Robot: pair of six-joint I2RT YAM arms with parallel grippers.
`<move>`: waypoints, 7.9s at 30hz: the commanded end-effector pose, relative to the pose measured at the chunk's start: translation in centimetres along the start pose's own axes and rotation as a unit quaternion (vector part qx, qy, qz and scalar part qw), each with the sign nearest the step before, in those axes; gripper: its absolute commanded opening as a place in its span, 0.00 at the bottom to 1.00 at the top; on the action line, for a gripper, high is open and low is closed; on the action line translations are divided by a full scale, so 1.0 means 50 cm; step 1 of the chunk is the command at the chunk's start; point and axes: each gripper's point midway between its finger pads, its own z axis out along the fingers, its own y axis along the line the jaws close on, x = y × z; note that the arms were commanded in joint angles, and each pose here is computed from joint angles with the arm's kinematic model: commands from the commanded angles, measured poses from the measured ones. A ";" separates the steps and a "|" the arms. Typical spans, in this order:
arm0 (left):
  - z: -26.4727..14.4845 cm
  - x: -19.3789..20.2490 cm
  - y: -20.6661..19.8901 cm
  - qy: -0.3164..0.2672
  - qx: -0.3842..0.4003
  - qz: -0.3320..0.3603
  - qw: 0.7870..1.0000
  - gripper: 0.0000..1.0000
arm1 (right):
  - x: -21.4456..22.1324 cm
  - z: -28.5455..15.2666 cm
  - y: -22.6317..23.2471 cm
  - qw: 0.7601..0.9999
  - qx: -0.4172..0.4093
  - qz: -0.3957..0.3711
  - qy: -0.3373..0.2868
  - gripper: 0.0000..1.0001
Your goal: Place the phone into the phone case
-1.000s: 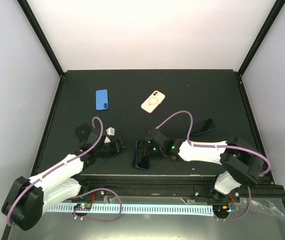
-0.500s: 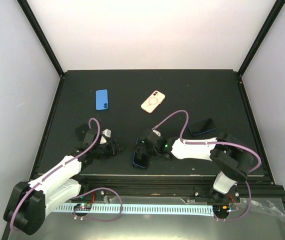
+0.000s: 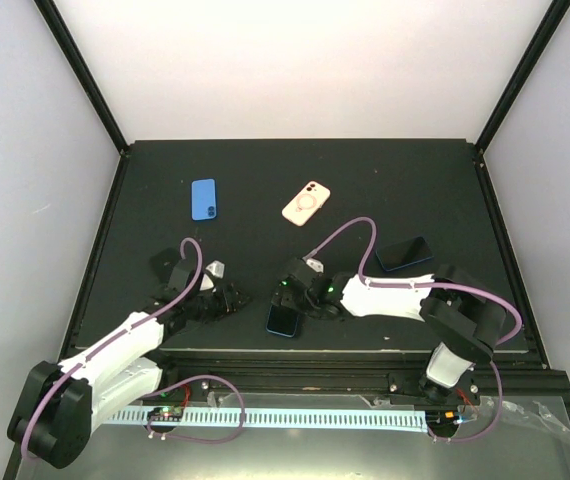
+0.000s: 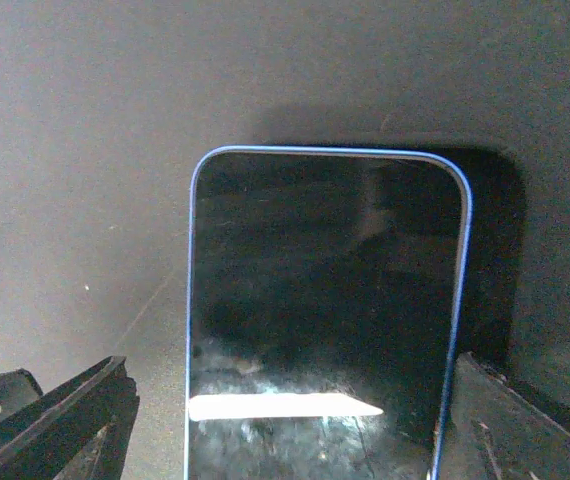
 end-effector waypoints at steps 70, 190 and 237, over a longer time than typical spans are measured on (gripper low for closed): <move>0.113 0.077 -0.077 0.058 0.002 0.095 0.994 0.18 | 0.001 -0.006 -0.054 0.990 -0.109 -0.091 0.027 0.26; -0.235 -0.052 -0.279 -0.137 0.325 0.074 0.933 0.80 | 0.021 -0.384 0.207 0.790 -0.598 -0.077 0.110 0.15; -0.307 -0.050 -0.337 -0.142 0.469 0.032 0.871 0.02 | 0.040 -0.423 0.243 0.751 -0.640 -0.069 0.147 0.19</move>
